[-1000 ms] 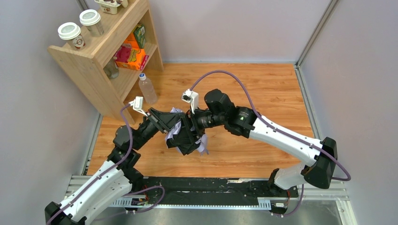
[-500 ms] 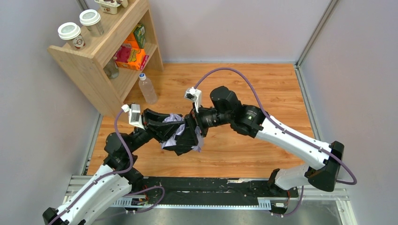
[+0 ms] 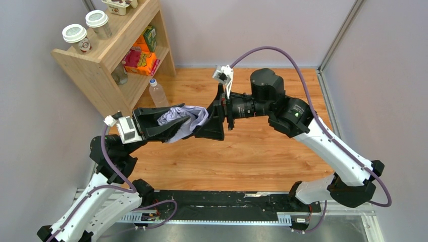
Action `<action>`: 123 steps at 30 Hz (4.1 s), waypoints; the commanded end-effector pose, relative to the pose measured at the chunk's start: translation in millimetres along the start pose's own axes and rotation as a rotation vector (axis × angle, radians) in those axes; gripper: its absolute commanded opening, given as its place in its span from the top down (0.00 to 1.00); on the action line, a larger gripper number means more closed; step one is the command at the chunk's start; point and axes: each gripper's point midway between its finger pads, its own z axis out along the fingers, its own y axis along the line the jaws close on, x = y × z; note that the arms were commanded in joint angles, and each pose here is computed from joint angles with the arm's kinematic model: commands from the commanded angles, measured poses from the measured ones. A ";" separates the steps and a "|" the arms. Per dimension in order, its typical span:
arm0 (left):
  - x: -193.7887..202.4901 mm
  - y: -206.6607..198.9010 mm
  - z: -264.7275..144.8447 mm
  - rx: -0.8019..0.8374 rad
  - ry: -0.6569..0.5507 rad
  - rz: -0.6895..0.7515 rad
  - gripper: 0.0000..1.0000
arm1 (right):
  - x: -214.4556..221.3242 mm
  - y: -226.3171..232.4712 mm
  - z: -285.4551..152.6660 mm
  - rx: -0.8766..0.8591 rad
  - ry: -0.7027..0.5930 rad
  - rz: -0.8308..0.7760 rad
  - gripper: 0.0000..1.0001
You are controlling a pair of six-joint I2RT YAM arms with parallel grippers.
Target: Put away the umbrella
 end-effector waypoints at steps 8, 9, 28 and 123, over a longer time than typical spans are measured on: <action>-96.8 9.2 23.0 0.001 -0.272 0.259 1.00 | -26.9 17.6 -55.8 -0.129 -0.064 -0.062 0.00; -102.2 6.8 22.8 0.010 -0.295 0.268 1.00 | -28.1 15.7 -59.2 -0.118 -0.072 -0.088 0.00; -171.9 -20.0 16.3 0.119 -0.562 0.197 1.00 | -52.9 -41.9 -69.3 -0.063 -0.348 -0.291 0.00; -45.2 122.3 30.7 -0.311 -0.774 -1.051 1.00 | 110.2 -63.1 -93.7 0.647 -0.276 0.354 0.00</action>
